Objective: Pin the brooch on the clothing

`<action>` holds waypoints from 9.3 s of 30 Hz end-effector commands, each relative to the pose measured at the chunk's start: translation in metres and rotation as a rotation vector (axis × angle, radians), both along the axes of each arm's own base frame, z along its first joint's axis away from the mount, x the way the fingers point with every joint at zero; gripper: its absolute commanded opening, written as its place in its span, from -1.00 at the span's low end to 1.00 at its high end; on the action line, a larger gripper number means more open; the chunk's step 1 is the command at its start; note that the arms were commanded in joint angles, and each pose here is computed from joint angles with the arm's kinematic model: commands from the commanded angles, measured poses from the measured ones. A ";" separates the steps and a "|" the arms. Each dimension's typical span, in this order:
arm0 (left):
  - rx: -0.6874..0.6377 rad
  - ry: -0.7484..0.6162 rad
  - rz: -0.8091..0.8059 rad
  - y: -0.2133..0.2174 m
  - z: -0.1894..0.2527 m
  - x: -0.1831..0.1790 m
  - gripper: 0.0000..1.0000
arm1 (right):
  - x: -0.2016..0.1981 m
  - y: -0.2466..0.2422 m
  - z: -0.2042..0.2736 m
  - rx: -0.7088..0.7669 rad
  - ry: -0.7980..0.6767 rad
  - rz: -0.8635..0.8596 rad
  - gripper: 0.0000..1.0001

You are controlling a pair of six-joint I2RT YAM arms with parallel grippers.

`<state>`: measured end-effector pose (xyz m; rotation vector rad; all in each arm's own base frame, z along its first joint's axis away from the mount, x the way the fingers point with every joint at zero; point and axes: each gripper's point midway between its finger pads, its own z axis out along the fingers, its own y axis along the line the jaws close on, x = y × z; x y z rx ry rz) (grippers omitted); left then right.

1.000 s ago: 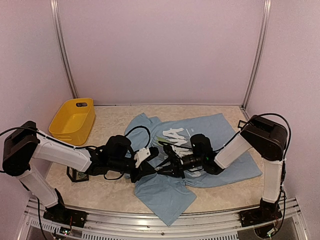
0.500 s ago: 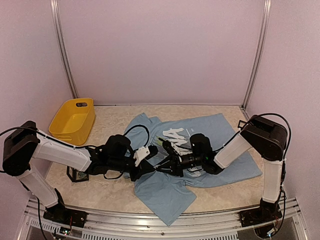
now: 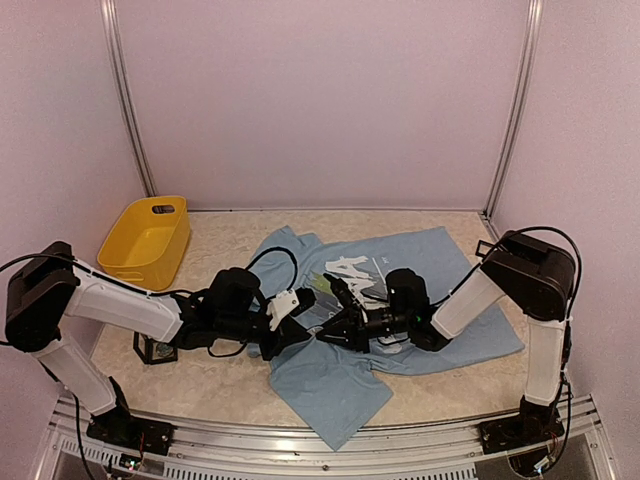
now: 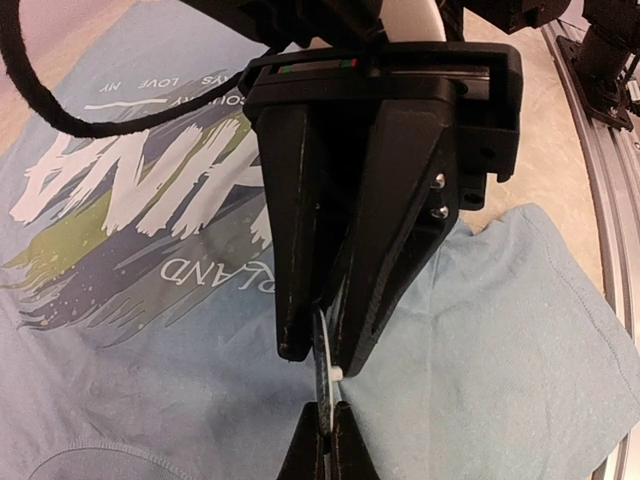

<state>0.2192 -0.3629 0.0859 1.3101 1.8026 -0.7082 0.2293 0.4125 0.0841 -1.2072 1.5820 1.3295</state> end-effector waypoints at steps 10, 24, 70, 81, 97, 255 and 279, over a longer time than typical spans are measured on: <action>0.016 -0.009 -0.013 0.003 -0.001 -0.004 -1.00 | 0.012 -0.013 0.009 0.009 -0.078 -0.030 -0.31; 0.443 -0.475 0.089 0.006 -0.011 -0.010 -0.05 | 0.027 -0.044 0.034 -0.074 -0.259 -0.200 -0.15; -0.057 0.154 1.196 0.141 0.021 0.212 0.07 | 0.185 -0.174 0.018 -0.626 0.026 -0.943 -0.96; -0.083 0.389 1.758 0.258 -0.012 0.065 0.34 | 0.130 -0.131 0.029 -0.559 0.015 -0.761 -0.49; 0.072 0.290 2.088 0.323 -0.050 0.020 0.98 | 0.115 -0.130 0.020 -0.554 -0.005 -0.707 -0.38; 0.281 0.207 1.565 0.239 -0.038 0.097 -0.91 | 0.096 -0.107 -0.029 -0.654 0.113 -0.497 -0.36; 0.298 0.348 1.585 0.254 -0.081 0.080 0.22 | 0.094 -0.106 -0.033 -0.664 0.122 -0.487 -0.38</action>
